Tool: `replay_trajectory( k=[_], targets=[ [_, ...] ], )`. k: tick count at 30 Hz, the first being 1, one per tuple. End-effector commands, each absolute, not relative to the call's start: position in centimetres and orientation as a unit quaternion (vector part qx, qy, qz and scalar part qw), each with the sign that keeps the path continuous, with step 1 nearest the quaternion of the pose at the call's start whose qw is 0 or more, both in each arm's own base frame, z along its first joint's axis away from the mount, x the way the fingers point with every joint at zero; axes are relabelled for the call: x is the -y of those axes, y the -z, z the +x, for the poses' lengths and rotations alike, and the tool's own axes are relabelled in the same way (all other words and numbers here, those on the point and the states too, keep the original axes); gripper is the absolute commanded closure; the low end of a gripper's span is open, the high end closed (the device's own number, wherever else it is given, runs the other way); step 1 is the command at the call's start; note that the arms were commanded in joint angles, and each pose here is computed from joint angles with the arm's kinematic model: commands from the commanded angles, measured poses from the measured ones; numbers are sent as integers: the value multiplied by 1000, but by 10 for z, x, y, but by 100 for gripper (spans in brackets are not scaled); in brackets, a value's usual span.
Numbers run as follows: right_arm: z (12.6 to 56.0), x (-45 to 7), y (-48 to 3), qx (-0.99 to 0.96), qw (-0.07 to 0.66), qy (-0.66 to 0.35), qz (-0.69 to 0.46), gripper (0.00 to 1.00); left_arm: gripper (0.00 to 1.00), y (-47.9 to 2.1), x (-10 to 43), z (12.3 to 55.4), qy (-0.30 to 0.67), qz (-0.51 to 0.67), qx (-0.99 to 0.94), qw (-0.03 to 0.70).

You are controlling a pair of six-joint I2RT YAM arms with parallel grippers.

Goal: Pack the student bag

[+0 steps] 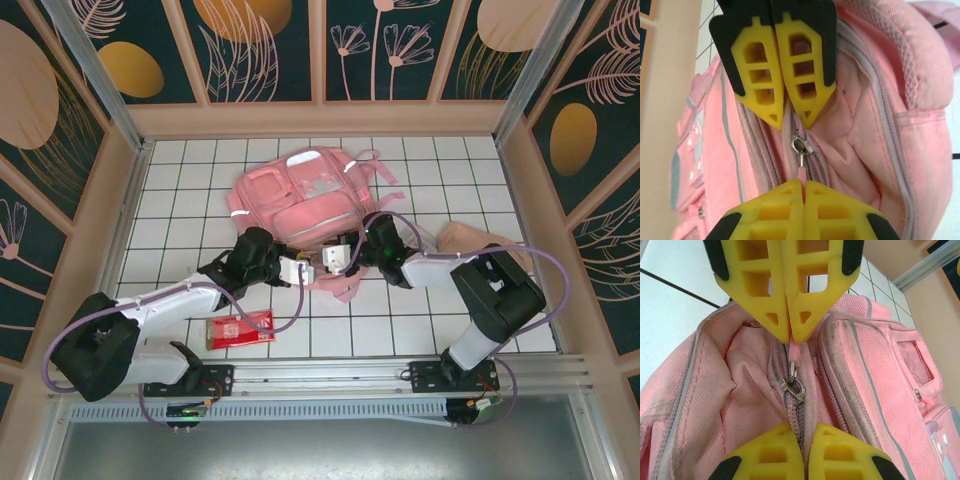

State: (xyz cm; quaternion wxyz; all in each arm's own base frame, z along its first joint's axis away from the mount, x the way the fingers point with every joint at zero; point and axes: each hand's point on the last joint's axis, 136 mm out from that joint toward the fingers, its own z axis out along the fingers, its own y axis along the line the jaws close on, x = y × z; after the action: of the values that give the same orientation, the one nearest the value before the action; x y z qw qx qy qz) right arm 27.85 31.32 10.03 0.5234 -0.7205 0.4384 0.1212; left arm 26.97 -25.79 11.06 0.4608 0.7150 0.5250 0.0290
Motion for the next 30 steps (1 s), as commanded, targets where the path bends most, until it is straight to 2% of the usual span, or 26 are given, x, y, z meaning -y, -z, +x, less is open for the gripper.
replay_trajectory(
  k=[1, 7, 13, 14, 16, 17, 18, 19, 20, 23, 27, 30],
  targets=[
    [297, -284, -99, -486, 528, -94, -690, 100, 100, -62, 189, 273, -144, 735, -568, 342],
    [310, -265, -98, -520, 529, -101, -663, 100, 100, -78, 176, 269, -183, 725, -550, 372],
    [313, -258, -103, -525, 544, -106, -646, 100, 100, -67, 151, 266, -222, 723, -559, 340],
    [313, -260, -108, -521, 550, -113, -642, 100, 100, -77, 158, 271, -208, 700, -576, 367],
    [312, -263, -120, -517, 568, -129, -627, 100, 100, -114, 190, 277, -114, 638, -613, 453],
    [312, -266, -129, -514, 580, -139, -617, 100, 96, -139, 214, 275, -36, 601, -625, 497],
    [313, -268, -138, -509, 592, -148, -607, 100, 70, -167, 234, 277, 46, 544, -643, 538],
    [313, -270, -143, -505, 599, -153, -602, 100, 49, -187, 246, 282, 113, 481, -663, 562],
    [314, -271, -148, -502, 604, -158, -598, 100, 42, -202, 259, 287, 188, 417, -687, 564],
    [315, -277, -153, -495, 607, -172, -598, 100, 42, -197, 285, 309, 308, 284, -773, 477],
    [310, -286, -153, -491, 599, -194, -601, 100, 54, -179, 314, 308, 392, 218, -826, 341],
    [312, -290, -153, -494, 594, -202, -602, 100, 51, -172, 320, 302, 424, 166, -848, 271]
  ],
)
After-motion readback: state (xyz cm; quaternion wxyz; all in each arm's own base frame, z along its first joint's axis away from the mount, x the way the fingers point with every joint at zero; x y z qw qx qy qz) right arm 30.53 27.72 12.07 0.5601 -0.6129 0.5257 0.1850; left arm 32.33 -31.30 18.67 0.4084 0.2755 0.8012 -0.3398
